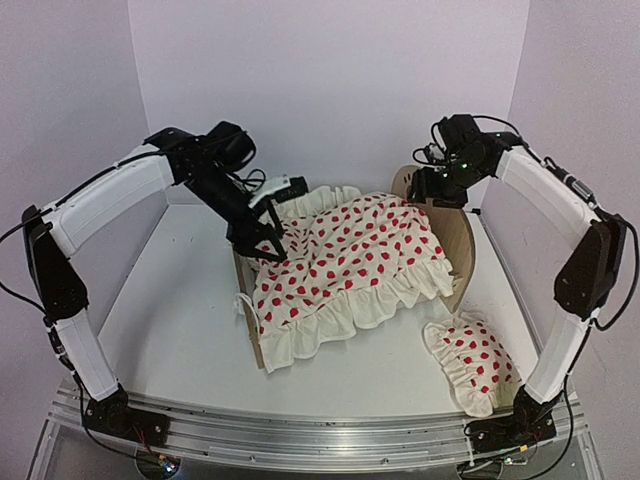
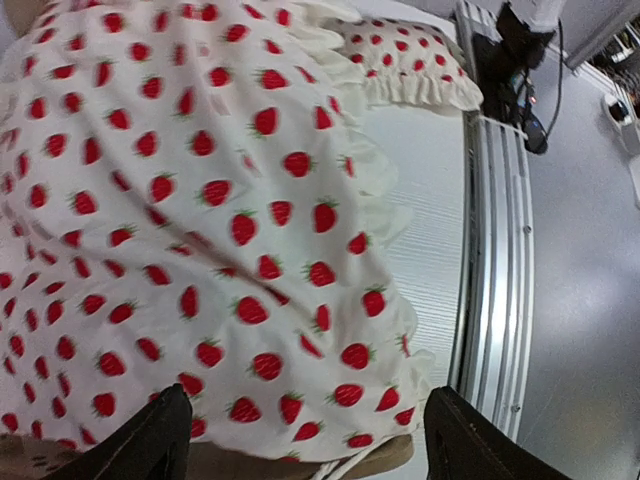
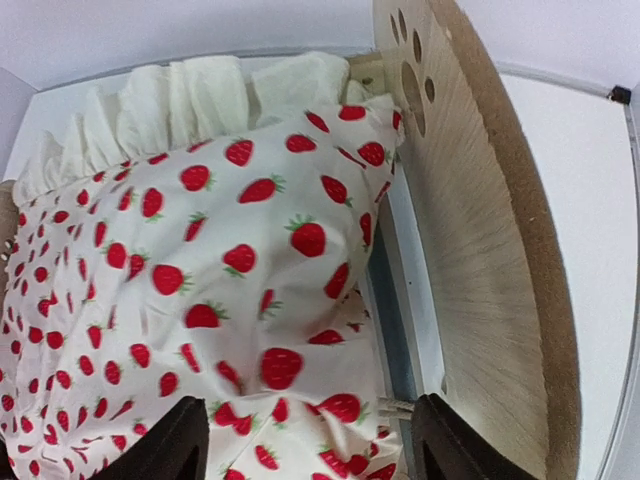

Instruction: Set up the pet bed

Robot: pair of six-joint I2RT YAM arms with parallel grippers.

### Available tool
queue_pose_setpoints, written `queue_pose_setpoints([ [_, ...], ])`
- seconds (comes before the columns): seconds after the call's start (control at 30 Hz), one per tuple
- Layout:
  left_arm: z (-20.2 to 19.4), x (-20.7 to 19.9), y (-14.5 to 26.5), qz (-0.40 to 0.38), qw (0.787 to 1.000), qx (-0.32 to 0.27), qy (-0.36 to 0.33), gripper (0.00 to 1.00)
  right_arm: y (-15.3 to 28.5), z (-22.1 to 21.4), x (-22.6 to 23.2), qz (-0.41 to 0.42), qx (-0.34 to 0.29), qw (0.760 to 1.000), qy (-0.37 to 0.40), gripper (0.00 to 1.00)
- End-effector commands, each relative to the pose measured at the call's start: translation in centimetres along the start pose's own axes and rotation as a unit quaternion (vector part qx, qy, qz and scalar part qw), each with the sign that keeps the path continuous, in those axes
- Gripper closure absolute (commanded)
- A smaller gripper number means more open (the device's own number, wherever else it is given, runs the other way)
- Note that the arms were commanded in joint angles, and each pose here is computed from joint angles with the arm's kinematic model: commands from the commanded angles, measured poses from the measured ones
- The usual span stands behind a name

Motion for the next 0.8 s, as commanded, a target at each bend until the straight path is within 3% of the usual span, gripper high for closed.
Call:
queue_pose_setpoints([
  [0.0, -3.1, 2.9, 5.3, 0.055, 0.996, -0.026, 0.066, 0.23, 6.4, -0.1, 5.2, 0.059, -0.070, 0.992, 0.083, 0.26],
  [0.07, -5.5, 2.9, 5.6, 0.070, 0.995, -0.010, 0.077, 0.29, 7.1, -2.6, 9.7, 0.077, -0.069, 0.978, 0.184, 0.18],
  [0.13, -7.9, 2.4, 5.6, 0.075, 0.993, -0.004, 0.088, 0.33, 7.4, -5.5, 14.5, 0.128, -0.075, 0.952, 0.267, 0.16],
  [0.33, -14.9, 2.0, 5.3, 0.125, 0.988, -0.021, 0.091, 0.42, 3.9, -11.0, 23.3, 0.250, -0.102, 0.907, 0.324, 0.20],
  [0.47, -17.8, 1.8, 3.5, 0.151, 0.986, -0.033, 0.066, 0.41, 0.8, -13.1, 26.5, 0.280, -0.064, 0.903, 0.319, 0.22],
  [0.63, -17.5, 3.5, 2.0, 0.170, 0.982, -0.078, 0.027, 0.42, -4.1, -15.4, 26.8, 0.240, -0.015, 0.921, 0.307, 0.25],
  [0.7, -17.3, 3.9, 1.1, 0.158, 0.984, -0.076, 0.026, 0.44, -4.9, -15.5, 26.8, 0.229, -0.011, 0.925, 0.303, 0.28],
  [0.77, -17.3, 3.9, 0.0, 0.143, 0.987, -0.068, 0.024, 0.46, -5.4, -15.3, 26.5, 0.206, -0.016, 0.932, 0.299, 0.39],
])
Point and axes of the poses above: each gripper's point midway between its finger pads, its own y axis back along the fingers, its own x axis along the line the jaws close on, z = x × y, the point moved 7 cm from there along y, back along the fingers, and after that the axes turned 5 degrees about y, right-handed, at the moved point
